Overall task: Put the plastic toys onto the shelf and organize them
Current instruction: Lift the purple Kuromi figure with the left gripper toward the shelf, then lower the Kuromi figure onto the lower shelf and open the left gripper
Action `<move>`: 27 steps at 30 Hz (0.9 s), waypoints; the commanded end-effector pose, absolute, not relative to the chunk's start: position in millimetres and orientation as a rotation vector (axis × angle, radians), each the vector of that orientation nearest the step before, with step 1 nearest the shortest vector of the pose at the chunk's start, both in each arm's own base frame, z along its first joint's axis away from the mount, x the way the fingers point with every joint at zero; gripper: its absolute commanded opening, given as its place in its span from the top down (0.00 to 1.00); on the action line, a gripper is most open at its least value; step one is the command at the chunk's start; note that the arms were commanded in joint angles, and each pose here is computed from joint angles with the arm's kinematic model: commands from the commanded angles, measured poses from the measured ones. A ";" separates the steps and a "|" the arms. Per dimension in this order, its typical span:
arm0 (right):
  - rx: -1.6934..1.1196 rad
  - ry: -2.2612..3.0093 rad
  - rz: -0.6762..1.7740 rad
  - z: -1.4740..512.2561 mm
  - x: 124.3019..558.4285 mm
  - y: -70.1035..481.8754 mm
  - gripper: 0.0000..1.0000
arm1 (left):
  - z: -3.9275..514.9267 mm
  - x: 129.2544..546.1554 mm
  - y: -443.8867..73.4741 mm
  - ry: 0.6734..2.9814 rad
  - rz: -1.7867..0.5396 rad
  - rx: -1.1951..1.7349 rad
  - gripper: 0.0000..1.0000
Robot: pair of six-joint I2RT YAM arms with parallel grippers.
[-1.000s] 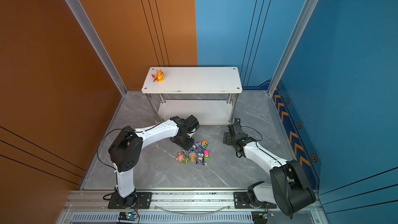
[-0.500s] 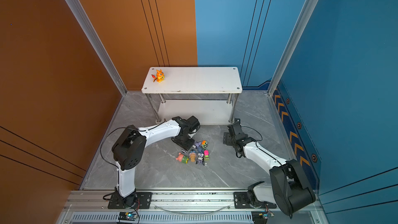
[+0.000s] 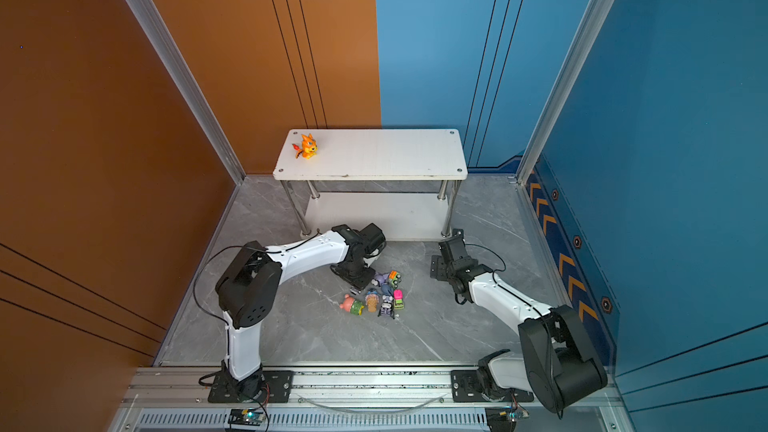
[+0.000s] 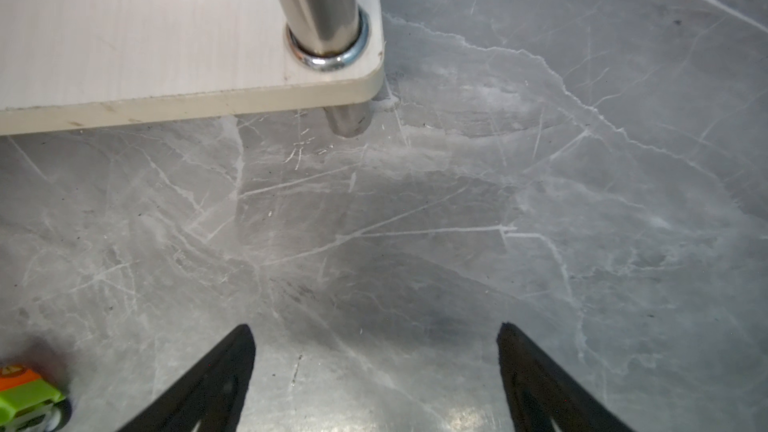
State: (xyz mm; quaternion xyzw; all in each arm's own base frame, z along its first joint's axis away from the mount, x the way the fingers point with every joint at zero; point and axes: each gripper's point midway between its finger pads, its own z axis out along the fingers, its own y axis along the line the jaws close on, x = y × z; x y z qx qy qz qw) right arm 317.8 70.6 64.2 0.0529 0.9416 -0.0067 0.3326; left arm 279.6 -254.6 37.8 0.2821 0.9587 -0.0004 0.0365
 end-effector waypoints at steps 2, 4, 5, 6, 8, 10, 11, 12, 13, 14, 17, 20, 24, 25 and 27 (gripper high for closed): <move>0.160 2.466 -0.009 59.4 316.4 69.2 0.07 | 96.6 301.9 -244.7 2.783 0.010 0.763 0.73; 0.161 2.465 -0.009 59.7 316.4 68.9 0.08 | 117.8 312.8 -238.1 2.701 -0.001 0.689 0.72; 0.161 2.464 -0.009 60.0 316.4 69.0 0.07 | 128.2 318.5 -234.7 2.655 -0.020 0.647 0.72; 0.161 2.464 -0.009 60.0 316.2 68.8 0.07 | 136.7 324.1 -231.4 2.613 -0.038 0.609 0.72; 0.162 2.462 -0.008 60.3 316.6 68.9 0.07 | 152.9 337.7 -221.4 2.521 -0.067 0.509 0.73; 0.160 2.461 -0.006 61.1 317.3 69.4 0.07 | 164.5 351.3 -213.4 2.432 -0.092 0.420 0.73; 0.159 2.460 -0.007 61.4 317.5 69.3 0.08 | 170.0 357.6 -208.8 2.387 -0.093 0.376 0.73; 0.158 2.461 -0.007 61.1 317.2 69.2 0.07 | 173.8 362.3 -205.6 2.350 -0.094 0.346 0.73; 0.157 2.461 -0.004 61.5 317.4 69.7 0.07 | 179.6 369.1 -203.9 2.301 -0.103 0.314 0.73; 0.157 2.461 -0.003 62.0 317.4 69.9 0.07 | 183.1 374.4 -201.5 2.267 -0.101 0.288 0.73; 0.158 2.459 -0.004 62.7 317.0 69.5 0.07 | 189.1 390.4 -198.4 2.179 -0.081 0.235 0.73; 0.159 2.458 -0.005 63.0 317.0 69.2 0.07 | 190.2 403.4 -197.5 2.099 -0.061 0.202 0.73; 0.159 2.455 -0.003 63.5 317.1 69.5 0.07 | 182.2 411.9 -190.4 1.997 -0.026 0.157 0.73; 0.159 2.459 -0.004 62.5 316.4 69.1 0.07 | 179.7 414.6 -187.3 1.972 -0.010 0.141 0.73; 0.157 2.459 -0.001 62.0 315.9 69.5 0.07 | 174.6 419.8 -183.3 1.945 0.024 0.126 0.73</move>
